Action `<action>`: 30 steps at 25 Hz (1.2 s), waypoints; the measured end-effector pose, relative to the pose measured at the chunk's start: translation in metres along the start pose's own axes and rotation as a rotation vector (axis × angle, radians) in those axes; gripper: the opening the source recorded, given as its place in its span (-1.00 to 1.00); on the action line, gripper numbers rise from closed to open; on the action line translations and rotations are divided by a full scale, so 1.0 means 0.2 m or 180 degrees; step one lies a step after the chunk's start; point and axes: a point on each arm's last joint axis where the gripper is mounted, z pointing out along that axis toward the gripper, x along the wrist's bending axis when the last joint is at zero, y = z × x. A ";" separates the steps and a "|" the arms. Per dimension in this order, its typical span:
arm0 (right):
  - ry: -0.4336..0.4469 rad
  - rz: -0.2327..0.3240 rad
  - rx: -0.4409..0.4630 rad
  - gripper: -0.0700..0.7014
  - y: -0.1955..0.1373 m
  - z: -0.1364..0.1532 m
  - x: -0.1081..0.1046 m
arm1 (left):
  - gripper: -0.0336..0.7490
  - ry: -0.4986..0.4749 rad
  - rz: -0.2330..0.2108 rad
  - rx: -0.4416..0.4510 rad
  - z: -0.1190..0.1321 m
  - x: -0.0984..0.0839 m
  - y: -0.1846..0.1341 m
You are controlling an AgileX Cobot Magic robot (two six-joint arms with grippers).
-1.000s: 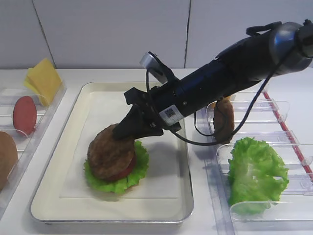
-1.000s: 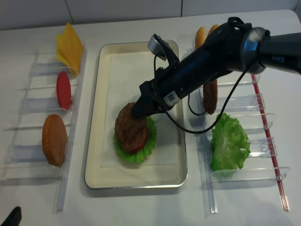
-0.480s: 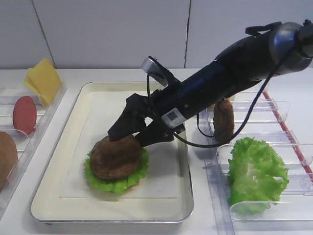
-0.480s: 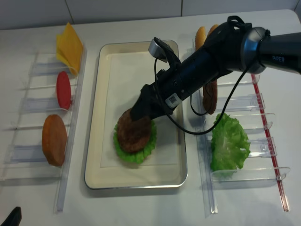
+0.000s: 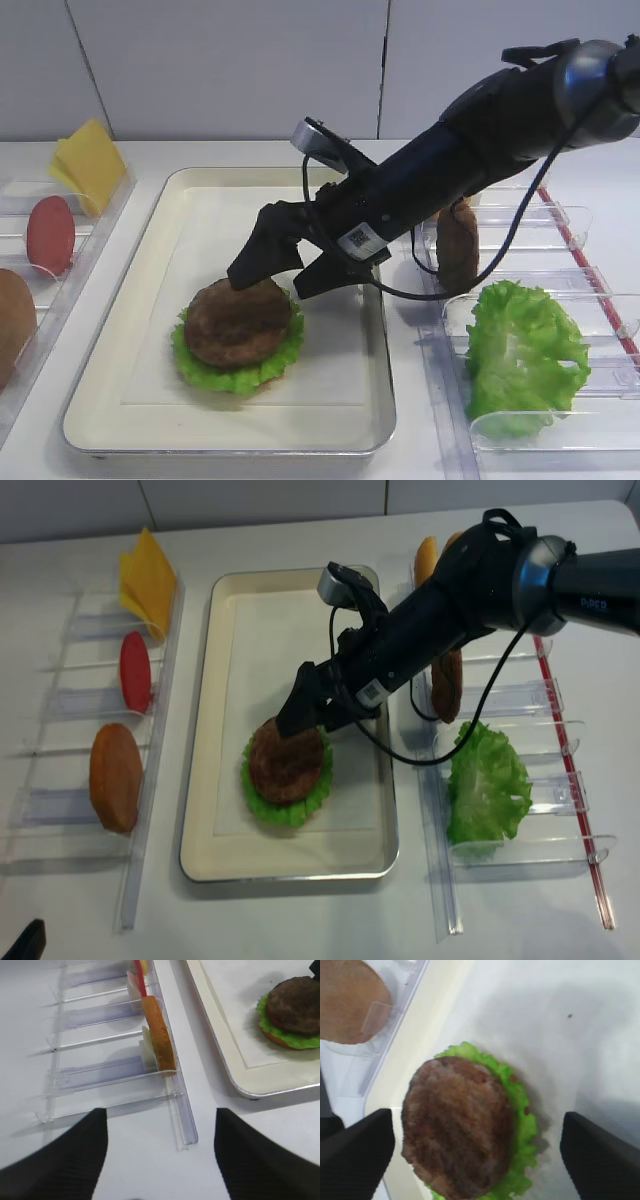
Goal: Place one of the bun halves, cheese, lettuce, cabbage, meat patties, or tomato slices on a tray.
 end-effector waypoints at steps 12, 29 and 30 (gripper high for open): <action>-0.0739 -0.0876 -0.0258 0.97 0.04 -0.29 0.20 | 0.28 0.0000 0.0000 0.0000 0.00 0.00 0.00; -0.2195 -0.0790 -0.0433 0.98 -0.19 -1.06 0.45 | 0.28 0.0000 0.0000 0.0000 0.00 0.00 0.00; -0.2263 -0.0745 -0.0476 0.98 -0.22 -1.10 0.46 | 0.28 0.0000 0.0000 0.0000 0.00 0.00 0.00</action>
